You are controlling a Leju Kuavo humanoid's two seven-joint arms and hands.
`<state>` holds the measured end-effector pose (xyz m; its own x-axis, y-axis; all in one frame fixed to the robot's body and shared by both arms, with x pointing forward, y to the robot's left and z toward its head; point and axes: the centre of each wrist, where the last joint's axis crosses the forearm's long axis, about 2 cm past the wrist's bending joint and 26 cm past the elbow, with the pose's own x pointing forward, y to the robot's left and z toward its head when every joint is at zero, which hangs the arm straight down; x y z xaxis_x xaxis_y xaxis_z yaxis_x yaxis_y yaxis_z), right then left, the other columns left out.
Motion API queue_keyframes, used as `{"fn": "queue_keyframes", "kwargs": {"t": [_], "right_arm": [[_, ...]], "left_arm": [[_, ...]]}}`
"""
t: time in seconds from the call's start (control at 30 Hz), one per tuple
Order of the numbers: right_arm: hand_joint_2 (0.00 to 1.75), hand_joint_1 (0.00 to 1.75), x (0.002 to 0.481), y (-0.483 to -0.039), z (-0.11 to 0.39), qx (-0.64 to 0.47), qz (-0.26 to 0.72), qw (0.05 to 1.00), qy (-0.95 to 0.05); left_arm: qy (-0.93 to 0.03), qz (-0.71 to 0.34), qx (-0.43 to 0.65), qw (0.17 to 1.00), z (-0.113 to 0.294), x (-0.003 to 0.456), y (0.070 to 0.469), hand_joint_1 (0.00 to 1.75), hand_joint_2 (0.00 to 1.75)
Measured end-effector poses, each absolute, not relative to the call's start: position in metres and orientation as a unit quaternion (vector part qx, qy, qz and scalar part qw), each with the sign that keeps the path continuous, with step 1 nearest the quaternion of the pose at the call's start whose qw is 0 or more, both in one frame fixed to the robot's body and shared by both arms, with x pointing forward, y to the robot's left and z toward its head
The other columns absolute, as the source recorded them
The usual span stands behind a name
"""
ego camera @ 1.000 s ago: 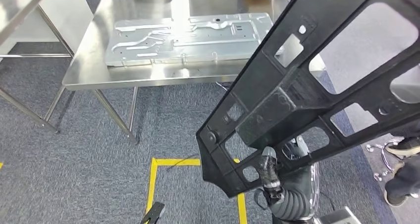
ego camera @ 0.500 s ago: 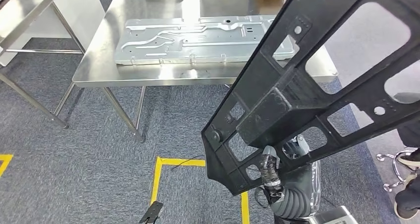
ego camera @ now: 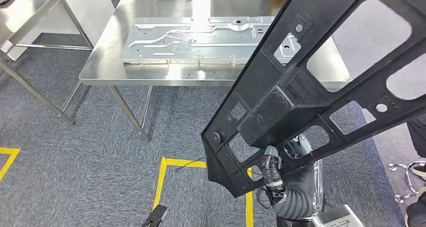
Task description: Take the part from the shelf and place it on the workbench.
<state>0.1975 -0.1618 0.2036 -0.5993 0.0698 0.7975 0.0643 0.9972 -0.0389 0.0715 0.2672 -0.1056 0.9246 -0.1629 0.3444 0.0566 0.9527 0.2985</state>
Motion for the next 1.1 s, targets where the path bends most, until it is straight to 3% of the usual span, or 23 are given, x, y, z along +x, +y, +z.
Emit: {"fn": "queue_keyframes", "kwargs": {"t": [1.1], "right_arm": [[1.75, 1.75, 0.2025, -0.1616, 0.2025, -0.027, -0.002, 0.445, -0.895]], "left_arm": [[-0.189, -0.049, 0.132, 0.972, -0.1059, 0.0714, 0.2696, 0.0, 1.75]]}}
